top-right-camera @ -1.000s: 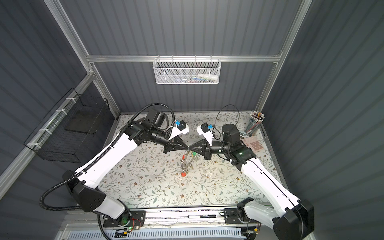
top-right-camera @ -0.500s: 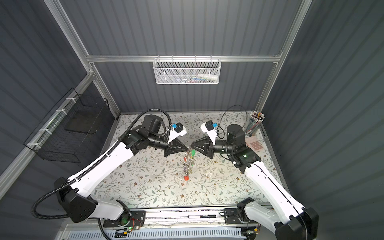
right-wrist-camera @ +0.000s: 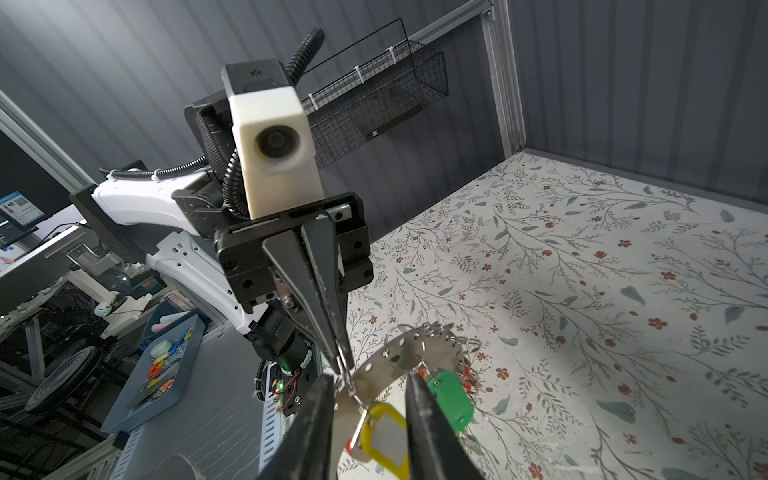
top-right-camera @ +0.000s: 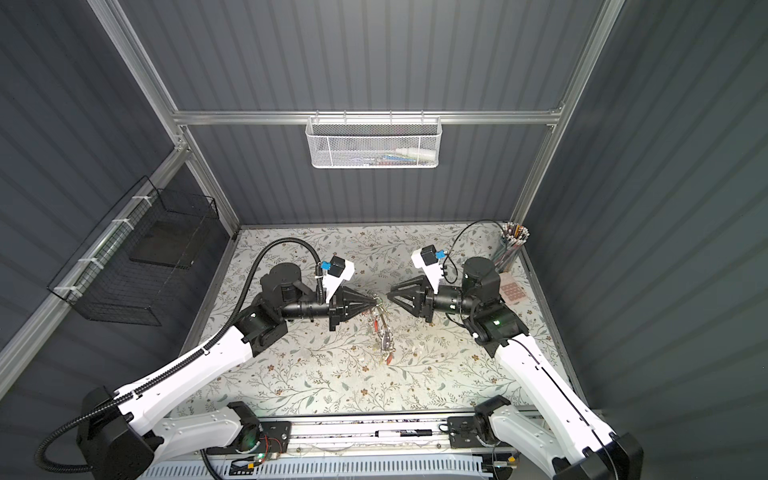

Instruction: Put the keys on the keyring

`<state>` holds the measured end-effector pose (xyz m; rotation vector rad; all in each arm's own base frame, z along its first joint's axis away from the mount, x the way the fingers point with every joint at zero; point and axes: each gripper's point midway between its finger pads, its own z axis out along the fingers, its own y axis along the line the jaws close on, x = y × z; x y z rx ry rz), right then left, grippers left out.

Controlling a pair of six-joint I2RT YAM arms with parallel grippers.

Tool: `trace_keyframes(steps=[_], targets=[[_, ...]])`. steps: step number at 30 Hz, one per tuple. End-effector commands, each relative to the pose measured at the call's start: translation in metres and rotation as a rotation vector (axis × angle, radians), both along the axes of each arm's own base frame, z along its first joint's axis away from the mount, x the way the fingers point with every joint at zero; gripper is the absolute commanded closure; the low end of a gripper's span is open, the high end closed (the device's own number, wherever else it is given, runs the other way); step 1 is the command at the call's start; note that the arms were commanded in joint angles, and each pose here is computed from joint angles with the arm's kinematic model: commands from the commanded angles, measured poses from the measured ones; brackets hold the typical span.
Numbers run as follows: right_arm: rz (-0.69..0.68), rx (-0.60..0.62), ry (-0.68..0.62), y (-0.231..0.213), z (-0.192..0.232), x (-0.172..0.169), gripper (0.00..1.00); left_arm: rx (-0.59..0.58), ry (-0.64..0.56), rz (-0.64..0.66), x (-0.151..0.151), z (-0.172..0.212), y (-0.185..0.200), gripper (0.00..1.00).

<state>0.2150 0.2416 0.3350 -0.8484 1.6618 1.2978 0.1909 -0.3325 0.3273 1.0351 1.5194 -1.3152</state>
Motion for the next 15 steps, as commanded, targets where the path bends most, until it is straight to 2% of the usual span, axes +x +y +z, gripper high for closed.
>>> trace_keyframes(steps=[1, 10, 15], targets=[[0.041, 0.024, -0.011, 0.004, 0.011, -0.005, 0.68, -0.195, -0.073, 0.051, 0.000, 0.047, 0.006, 1.00], [0.079, 0.025, -0.018, 0.013, 0.015, -0.005, 0.68, -0.288, -0.078, 0.088, -0.001, 0.050, 0.011, 1.00], [0.069, 0.018, -0.026, 0.016, 0.015, 0.000, 0.73, -0.320, -0.080, 0.090, 0.001, 0.051, 0.010, 1.00]])
